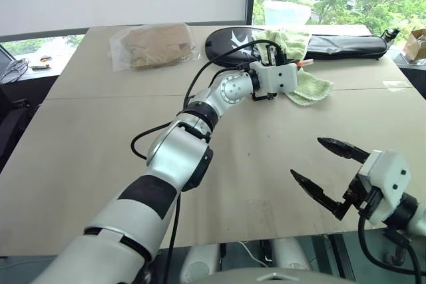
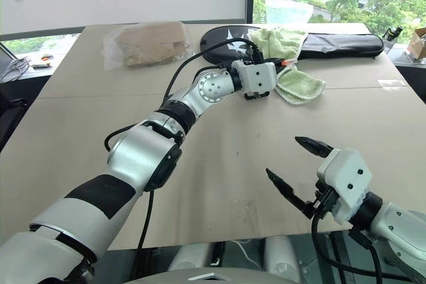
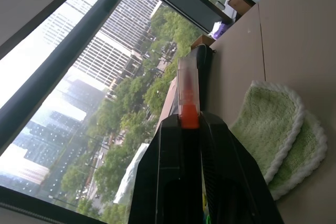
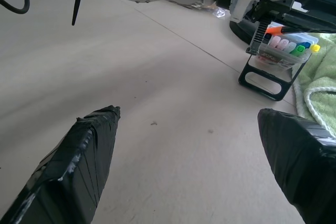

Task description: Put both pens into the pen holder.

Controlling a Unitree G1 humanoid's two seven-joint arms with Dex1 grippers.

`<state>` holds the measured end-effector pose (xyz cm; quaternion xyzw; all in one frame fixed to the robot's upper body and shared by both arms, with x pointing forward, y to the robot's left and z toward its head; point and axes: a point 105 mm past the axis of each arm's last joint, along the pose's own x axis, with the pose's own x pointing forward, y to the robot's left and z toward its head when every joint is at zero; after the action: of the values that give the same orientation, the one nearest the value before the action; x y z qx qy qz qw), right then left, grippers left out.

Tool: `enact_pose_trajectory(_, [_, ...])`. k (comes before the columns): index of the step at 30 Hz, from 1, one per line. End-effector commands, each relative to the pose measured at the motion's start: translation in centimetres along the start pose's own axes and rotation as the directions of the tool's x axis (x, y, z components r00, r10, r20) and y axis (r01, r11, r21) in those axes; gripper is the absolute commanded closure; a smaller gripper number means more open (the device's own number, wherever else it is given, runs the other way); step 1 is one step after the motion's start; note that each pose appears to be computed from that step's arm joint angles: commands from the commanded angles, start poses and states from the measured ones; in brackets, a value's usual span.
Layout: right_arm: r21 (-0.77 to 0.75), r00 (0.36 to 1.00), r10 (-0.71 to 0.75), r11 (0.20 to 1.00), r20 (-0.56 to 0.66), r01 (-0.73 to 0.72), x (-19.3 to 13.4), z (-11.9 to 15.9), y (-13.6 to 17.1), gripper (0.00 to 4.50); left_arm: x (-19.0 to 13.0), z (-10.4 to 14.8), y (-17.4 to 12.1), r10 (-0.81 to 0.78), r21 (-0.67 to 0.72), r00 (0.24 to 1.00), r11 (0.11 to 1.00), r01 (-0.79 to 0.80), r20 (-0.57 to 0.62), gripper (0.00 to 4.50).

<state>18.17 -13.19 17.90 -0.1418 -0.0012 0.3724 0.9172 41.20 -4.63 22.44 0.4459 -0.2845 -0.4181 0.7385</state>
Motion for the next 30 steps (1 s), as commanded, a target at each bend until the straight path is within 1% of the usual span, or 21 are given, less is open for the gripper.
enact_pose_trajectory(1, [-0.031, 0.999, 0.01, 0.999, 0.049, -0.009, 0.1, 1.2, 0.6, 0.0, 0.2, 1.6, 2.4, 0.074, -0.042, 0.995, 0.997, -0.071, 0.066, 4.34])
enact_pose_trajectory(2, [-0.032, 0.999, 0.008, 0.999, 0.05, -0.007, 0.1, 1.2, 0.6, 0.0, 0.0, 2.1, 3.4, 0.114, -0.106, 0.988, 0.989, -0.103, 0.103, 4.34])
enact_pose_trajectory(4, [-0.033, 0.999, 0.005, 0.999, 0.051, -0.003, 0.0, 1.2, 0.6, 0.0, -0.7, 3.5, 6.1, 0.22, -0.312, 0.954, 0.938, -0.149, 0.206, 4.34])
enact_pose_trajectory(7, [-0.031, 0.999, -0.002, 0.999, 0.05, 0.004, -0.1, 1.2, 0.7, 0.0, -2.1, 5.3, 8.9, 0.319, -0.458, 0.877, 0.879, -0.133, 0.358, 4.34])
enact_pose_trajectory(10, [-0.029, 0.999, -0.003, 1.0, 0.046, 0.004, -0.2, 1.1, 0.7, 0.0, -3.6, 6.1, 11.2, 0.388, -0.545, 0.811, 0.832, -0.104, 0.438, 4.34])
enact_pose_trajectory(11, [-0.028, 0.999, 0.0, 1.0, 0.045, 0.001, -0.2, 1.1, 0.7, 0.0, -3.9, 6.2, 11.9, 0.413, -0.565, 0.797, 0.818, -0.111, 0.441, 4.34])
enact_pose_trajectory(13, [-0.031, 0.999, 0.009, 0.999, 0.044, -0.008, -0.1, 1.2, 0.6, 0.0, -4.5, 5.5, 13.3, 0.452, -0.634, 0.799, 0.765, -0.118, 0.396, 4.34])
enact_pose_trajectory(14, [-0.034, 0.999, 0.012, 0.999, 0.043, -0.011, 0.0, 1.2, 0.5, 0.0, -4.7, 4.7, 13.8, 0.455, -0.673, 0.821, 0.729, -0.121, 0.345, 4.34])
enact_pose_trajectory(15, [-0.042, 0.999, 0.021, 0.999, 0.037, -0.02, 0.0, 1.3, 0.4, 0.0, -4.8, 2.9, 14.0, 0.417, -0.755, 0.878, 0.648, -0.105, 0.236, 4.34])
enact_pose_trajectory(16, [-0.048, 0.999, 0.027, 0.999, 0.033, -0.026, 0.1, 1.3, 0.4, 0.0, -5.0, 1.8, 13.8, 0.377, -0.805, 0.913, 0.584, -0.102, 0.158, 4.34])
enact_pose_trajectory(17, [-0.051, 0.999, 0.032, 0.998, 0.029, -0.031, 0.1, 1.3, 0.2, 0.0, -5.4, 0.8, 13.2, 0.282, -0.864, 0.956, 0.498, -0.068, 0.087, 4.34])
enact_pose_trajectory(18, [-0.052, 0.999, 0.035, 0.998, 0.027, -0.034, 0.1, 1.3, 0.0, 0.0, -5.9, 0.5, 12.6, 0.212, -0.899, 0.976, 0.436, -0.048, 0.051, 4.34])
enact_pose_trajectory(19, [-0.053, 0.999, 0.042, 0.998, 0.023, -0.041, 0.2, 1.2, -0.2, 0.0, -7.1, 0.0, 11.3, 0.081, -0.933, 0.997, 0.359, -0.016, 0.014, 4.34])
enact_pose_trajectory(20, [-0.056, 0.999, 0.049, 0.997, 0.021, -0.048, 0.2, 1.1, -0.4, 0.0, -8.7, 0.1, 9.8, -0.043, -0.954, 0.999, 0.297, 0.041, 0.029, 4.34])
enact_pose_trajectory(21, [-0.056, 0.998, 0.055, 0.997, 0.019, -0.054, 0.3, 1.1, -0.5, 0.0, -10.1, -0.1, 8.5, -0.123, -0.961, 0.992, 0.271, 0.05, 0.017, 4.34])
enact_pose_trajectory(22, [-0.058, 0.998, 0.063, 0.996, 0.021, -0.062, 0.4, 1.1, -0.6, 0.0, -11.3, -1.2, 7.1, -0.201, -0.968, 0.979, 0.25, 0.01, -0.042, 4.34])
enact_pose_trajectory(23, [-0.059, 0.997, 0.068, 0.996, 0.023, -0.067, 0.4, 1.1, -0.7, 0.0, -12.1, -1.8, 6.3, -0.239, -0.969, 0.967, 0.247, -0.025, -0.086, 4.34])
enact_pose_trajectory(24, [-0.059, 0.997, 0.074, 0.996, 0.027, -0.073, 0.6, 1.1, -0.7, 0.0, -13.1, -2.9, 5.2, -0.29, -0.959, 0.944, 0.275, -0.073, -0.155, 4.34])
enact_pose_trajectory(26, [-0.054, 0.996, 0.086, 0.995, 0.033, -0.084, 0.9, 1.0, -0.6, 0.0, -14.8, -4.6, 2.7, -0.394, -0.942, 0.888, 0.319, -0.108, -0.236, 4.34])
enact_pose_trajectory(28, [-0.051, 0.995, 0.094, 0.994, 0.038, -0.092, 1.1, 1.0, -0.5, 0.0, -15.7, -5.7, 0.8, -0.465, -0.924, 0.84, 0.368, -0.103, -0.279, 4.34])
enact_pose_trajectory(30, [-0.049, 0.995, 0.096, 0.994, 0.04, -0.095, 1.2, 0.9, -0.4, 0.0, -16.3, -6.3, -1.1, -0.539, -0.911, 0.793, 0.409, -0.046, -0.282, 4.34])
